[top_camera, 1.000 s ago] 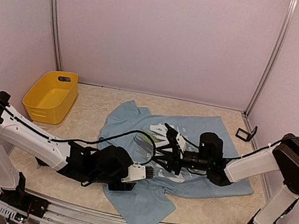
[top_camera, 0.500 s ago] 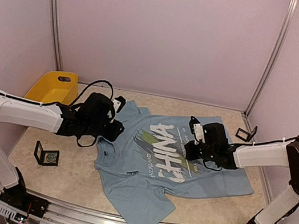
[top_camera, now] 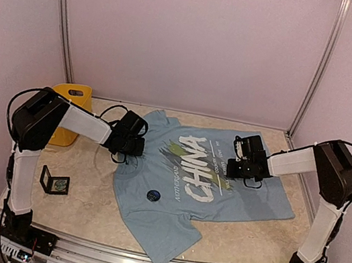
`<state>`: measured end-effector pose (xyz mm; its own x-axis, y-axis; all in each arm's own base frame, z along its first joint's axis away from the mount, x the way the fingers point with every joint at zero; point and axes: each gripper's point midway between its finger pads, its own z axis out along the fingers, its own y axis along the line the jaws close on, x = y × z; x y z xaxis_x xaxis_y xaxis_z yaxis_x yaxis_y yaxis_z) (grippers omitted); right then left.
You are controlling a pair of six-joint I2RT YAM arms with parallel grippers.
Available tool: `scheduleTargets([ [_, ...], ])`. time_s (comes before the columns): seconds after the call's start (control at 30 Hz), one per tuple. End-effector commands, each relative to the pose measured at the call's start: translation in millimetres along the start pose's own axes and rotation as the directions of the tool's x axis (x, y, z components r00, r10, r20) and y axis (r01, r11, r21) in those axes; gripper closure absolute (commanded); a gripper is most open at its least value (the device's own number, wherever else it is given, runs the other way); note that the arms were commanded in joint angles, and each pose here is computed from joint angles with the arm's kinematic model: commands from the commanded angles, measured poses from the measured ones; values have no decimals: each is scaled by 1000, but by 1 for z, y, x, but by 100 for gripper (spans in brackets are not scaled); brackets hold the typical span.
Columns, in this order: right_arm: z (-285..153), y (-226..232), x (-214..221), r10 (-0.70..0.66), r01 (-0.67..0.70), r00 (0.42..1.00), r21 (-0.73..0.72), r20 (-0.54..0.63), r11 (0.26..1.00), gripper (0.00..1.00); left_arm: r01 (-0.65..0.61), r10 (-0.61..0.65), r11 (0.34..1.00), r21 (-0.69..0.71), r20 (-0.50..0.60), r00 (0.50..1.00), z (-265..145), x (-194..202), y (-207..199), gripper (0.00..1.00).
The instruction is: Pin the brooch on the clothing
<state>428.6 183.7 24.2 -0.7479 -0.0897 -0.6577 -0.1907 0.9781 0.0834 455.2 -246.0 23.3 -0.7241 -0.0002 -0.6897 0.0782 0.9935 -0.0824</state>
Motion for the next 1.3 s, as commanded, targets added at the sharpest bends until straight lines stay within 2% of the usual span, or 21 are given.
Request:
scheduleTargets([
  [0.0,7,-16,4,-84,88,994,51,-76,995,100,-57,58,998,15,-37,998,11,10,0,57],
  [0.1,-7,2,-24,-139,139,990,-12,-12,990,100,-72,71,997,24,36,997,-7,-11,-4,50],
  [0.2,-30,31,-42,-211,215,976,-69,60,974,100,-45,43,999,14,101,994,-35,-28,2,48],
  [0.23,-41,43,-46,-233,240,968,-92,89,966,100,-16,13,1000,22,135,991,-54,-39,5,48],
  [0.33,-64,72,-43,-276,293,953,-150,127,944,97,96,-92,995,-15,167,982,-99,-40,26,46],
  [0.5,-85,98,-29,-304,330,941,-216,145,919,87,318,-292,922,-220,144,946,-151,14,88,39],
  [0.6,-90,111,-19,-311,341,939,-273,147,899,79,441,-432,852,-281,97,897,-163,64,111,36],
  [0.73,-93,118,-12,-332,364,930,-299,155,882,73,546,-534,751,-371,146,833,-178,107,134,29],
  [0.8,-93,118,-10,-341,374,927,-301,157,877,72,562,-540,703,-436,187,821,-187,117,146,24],
  [0.9,-93,116,-3,-350,380,924,-304,152,873,71,559,-517,649,-516,240,822,-198,127,161,5],
  [0.93,-93,116,-2,-350,382,924,-307,153,872,70,558,-514,636,-533,247,822,-198,130,166,2],
  [1.27,-94,120,2,-359,395,919,-330,166,858,69,533,-514,591,-605,227,827,-180,148,192,1],
])
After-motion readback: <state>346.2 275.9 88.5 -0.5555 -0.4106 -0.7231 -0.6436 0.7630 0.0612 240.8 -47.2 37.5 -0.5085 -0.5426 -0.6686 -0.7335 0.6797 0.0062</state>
